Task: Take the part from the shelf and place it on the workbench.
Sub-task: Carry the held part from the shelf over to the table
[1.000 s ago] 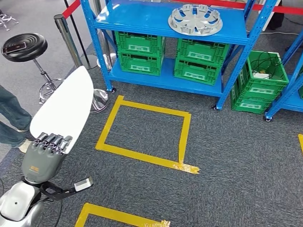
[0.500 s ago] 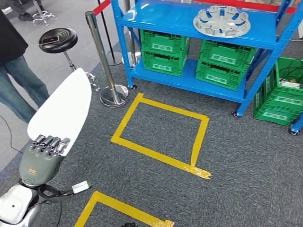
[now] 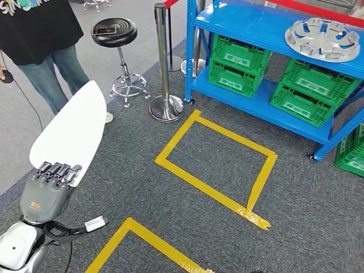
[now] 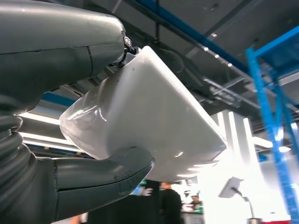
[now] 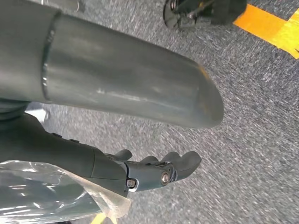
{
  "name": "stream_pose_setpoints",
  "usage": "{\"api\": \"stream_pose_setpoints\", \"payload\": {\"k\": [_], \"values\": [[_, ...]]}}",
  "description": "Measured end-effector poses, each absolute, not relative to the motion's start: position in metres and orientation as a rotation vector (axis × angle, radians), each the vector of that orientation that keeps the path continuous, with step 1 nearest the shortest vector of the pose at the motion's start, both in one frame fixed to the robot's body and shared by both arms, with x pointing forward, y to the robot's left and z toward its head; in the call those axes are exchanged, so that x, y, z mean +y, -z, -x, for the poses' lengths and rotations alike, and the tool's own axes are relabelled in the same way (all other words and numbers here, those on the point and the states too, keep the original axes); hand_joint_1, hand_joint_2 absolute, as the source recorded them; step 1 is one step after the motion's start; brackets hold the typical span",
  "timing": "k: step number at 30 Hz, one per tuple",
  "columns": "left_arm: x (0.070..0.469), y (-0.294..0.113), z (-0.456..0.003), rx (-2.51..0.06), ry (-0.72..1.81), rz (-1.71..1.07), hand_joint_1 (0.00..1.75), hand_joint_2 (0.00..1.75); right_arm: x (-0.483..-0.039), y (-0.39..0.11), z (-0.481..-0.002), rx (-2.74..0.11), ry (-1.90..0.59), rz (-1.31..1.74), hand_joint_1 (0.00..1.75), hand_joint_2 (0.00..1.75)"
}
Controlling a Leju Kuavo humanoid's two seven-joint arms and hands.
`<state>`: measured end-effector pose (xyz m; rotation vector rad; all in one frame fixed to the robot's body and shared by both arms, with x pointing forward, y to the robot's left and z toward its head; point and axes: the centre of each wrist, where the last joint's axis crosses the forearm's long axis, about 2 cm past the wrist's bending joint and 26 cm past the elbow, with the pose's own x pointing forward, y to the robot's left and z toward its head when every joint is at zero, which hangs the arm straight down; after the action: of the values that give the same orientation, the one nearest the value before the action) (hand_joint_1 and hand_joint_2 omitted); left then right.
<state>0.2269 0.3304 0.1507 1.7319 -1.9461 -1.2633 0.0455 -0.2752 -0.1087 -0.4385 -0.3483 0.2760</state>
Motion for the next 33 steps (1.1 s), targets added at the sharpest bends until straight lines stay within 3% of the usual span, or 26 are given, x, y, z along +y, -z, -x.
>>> {"api": "stream_pose_setpoints", "payload": {"k": [18,33], "values": [[0.391,-0.168,-0.23,-1.931,1.339,-1.786,1.75,1.75,-0.244,0.103,-0.066,-0.362,-0.325,0.446,0.0,0.0],[0.372,-0.158,-0.227,-1.926,1.25,-1.766,1.75,1.75,-0.257,0.107,-0.049,-0.369,-0.323,0.427,0.0,0.0]]}}
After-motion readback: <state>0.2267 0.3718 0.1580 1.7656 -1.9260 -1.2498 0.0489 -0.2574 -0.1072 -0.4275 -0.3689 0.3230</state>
